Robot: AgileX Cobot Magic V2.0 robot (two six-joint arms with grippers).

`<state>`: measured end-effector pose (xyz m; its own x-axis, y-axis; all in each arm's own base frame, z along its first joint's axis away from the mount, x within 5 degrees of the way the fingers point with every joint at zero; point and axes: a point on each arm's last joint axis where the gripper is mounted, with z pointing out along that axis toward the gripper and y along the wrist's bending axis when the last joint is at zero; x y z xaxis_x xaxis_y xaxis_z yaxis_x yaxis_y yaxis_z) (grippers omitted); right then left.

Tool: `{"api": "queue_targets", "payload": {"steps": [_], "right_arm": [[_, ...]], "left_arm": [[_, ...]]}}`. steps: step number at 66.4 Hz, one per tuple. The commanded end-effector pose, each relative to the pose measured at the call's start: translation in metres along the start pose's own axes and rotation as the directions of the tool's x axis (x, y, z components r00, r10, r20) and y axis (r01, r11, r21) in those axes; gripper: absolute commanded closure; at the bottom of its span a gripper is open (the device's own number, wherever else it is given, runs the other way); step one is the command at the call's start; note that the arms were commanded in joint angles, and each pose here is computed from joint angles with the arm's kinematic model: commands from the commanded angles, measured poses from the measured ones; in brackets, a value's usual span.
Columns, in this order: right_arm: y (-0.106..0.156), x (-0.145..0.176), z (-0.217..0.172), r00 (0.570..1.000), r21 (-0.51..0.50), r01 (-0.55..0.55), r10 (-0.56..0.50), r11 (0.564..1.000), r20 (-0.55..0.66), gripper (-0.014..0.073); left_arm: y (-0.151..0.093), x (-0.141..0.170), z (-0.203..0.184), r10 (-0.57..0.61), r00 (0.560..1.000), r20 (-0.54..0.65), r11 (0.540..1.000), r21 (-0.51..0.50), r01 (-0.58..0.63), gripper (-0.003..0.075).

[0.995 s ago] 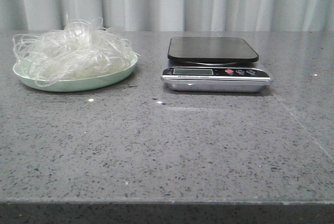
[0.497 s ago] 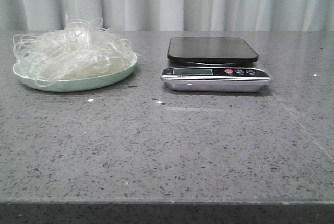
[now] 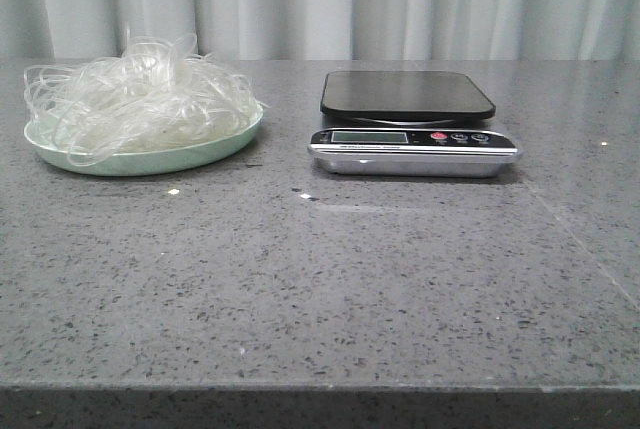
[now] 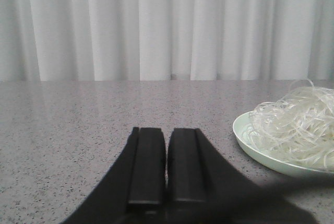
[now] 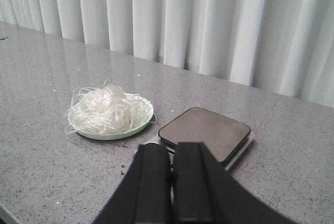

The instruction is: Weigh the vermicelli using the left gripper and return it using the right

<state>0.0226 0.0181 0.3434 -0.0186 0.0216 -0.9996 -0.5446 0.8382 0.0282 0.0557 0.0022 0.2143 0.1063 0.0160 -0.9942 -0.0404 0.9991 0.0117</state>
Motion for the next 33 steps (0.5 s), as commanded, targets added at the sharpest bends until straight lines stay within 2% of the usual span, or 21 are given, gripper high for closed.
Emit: {"api": "queue_targets", "payload": {"steps": [1, 4, 12, 21, 29, 33], "right_arm": [[-0.001, -0.012, -0.001, 0.996, 0.017, 0.010, -0.011, 1.000, 0.088, 0.0417], [-0.001, -0.011, -0.002, 0.996, 0.036, 0.010, -0.013, 0.999, 0.090, 0.0417], [-0.008, -0.009, -0.001, 0.993, 0.202, 0.062, -0.080, 0.977, 0.085, 0.0417], [-0.019, 0.009, 0.007, 0.993, 0.411, 0.066, -0.098, 0.909, 0.059, 0.0417], [-0.029, 0.033, 0.015, 0.996, 0.512, 0.016, -0.058, 0.859, 0.066, 0.0417], [-0.034, 0.044, 0.017, 0.993, 0.546, 0.010, -0.070, 0.837, 0.090, 0.0417]], "left_arm": [[0.000, -0.006, -0.002, -0.006, 0.995, 0.097, 1.000, 0.000, 0.006, 0.0593], [0.000, -0.006, -0.002, -0.006, 0.995, 0.097, 1.000, 0.000, 0.006, 0.0593], [0.000, -0.006, -0.002, -0.006, 0.995, 0.097, 1.000, 0.000, 0.006, 0.0593], [0.000, -0.006, -0.002, -0.006, 0.995, 0.097, 1.000, 0.000, 0.006, 0.0593], [0.000, -0.006, -0.002, -0.006, 0.995, 0.097, 1.000, 0.000, 0.006, 0.0593], [0.000, -0.006, -0.002, -0.006, 0.995, 0.097, 1.000, 0.000, 0.006, 0.0593]]}}
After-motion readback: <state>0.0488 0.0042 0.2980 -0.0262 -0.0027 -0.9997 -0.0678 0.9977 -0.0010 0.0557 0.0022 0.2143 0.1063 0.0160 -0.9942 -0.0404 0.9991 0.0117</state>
